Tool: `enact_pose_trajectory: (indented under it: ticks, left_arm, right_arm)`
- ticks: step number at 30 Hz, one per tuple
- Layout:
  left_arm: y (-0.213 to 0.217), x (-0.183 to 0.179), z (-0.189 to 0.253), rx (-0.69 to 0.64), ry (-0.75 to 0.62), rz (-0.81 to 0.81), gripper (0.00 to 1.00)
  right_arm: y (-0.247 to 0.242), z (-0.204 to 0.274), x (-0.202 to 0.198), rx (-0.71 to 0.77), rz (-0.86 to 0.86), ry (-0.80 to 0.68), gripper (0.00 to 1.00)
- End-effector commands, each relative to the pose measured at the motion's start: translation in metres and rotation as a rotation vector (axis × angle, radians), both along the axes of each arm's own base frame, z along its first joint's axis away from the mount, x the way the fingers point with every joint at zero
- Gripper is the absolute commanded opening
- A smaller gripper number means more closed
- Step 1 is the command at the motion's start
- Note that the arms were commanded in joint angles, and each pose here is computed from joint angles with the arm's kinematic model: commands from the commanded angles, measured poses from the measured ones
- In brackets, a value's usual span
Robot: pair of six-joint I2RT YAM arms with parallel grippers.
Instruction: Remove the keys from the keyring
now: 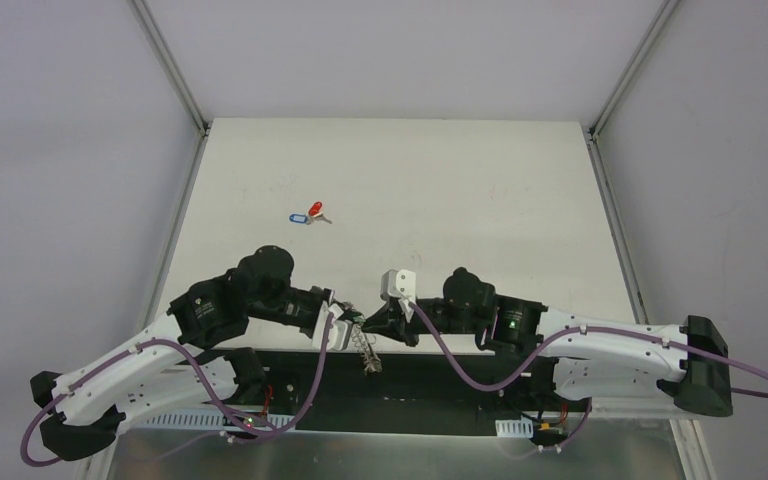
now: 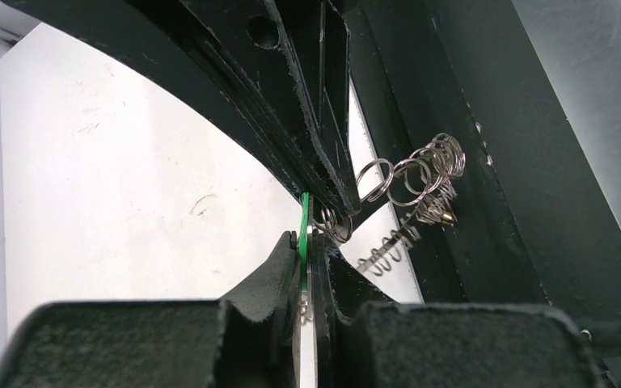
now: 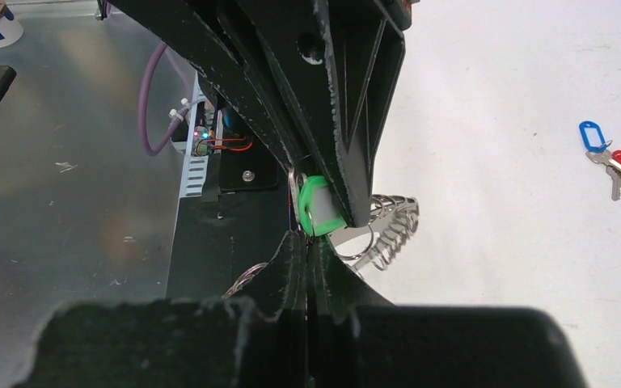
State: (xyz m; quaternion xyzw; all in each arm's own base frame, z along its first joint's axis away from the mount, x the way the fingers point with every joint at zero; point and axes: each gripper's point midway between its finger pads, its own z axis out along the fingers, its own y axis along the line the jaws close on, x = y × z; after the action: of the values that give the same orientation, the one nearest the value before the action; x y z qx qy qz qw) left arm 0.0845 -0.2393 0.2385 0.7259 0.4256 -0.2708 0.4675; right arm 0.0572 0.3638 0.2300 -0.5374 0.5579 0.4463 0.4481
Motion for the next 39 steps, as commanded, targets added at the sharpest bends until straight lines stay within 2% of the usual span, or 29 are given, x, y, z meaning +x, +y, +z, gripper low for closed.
enact_pose_trajectory:
  ticks: [1,6,12,29,33,36,39]
  left_arm:
    - [-0.01,0.003,0.025,-0.095,-0.073,-0.02,0.0]
    - [-0.009,0.007,0.024,-0.094,-0.082,0.003,0.0]
    - [-0.008,0.013,0.021,-0.081,-0.085,0.028,0.0]
    - [-0.013,0.022,0.006,-0.027,-0.045,0.068,0.0]
    - [-0.015,0.02,0.004,-0.021,-0.031,0.052,0.0]
    - [-0.014,0.021,0.005,-0.024,-0.038,0.063,0.0]
    - [-0.012,0.023,0.007,-0.031,-0.053,0.073,0.0]
  right_arm:
    - [0.007,0.032,-0.005,0.084,0.02,0.014,0.0]
    - [0.003,0.037,0.019,0.128,-0.118,0.137,0.0]
    - [-0.008,0.064,0.035,0.393,-0.213,0.242,0.0]
    - [-0.056,0.101,0.04,0.683,-0.273,0.195,0.0]
    - [-0.058,0.097,0.039,0.691,-0.27,0.191,0.0]
    - [-0.052,0.085,0.037,0.633,-0.255,0.201,0.01]
    - [-0.044,0.064,0.036,0.516,-0.255,0.222,0.2]
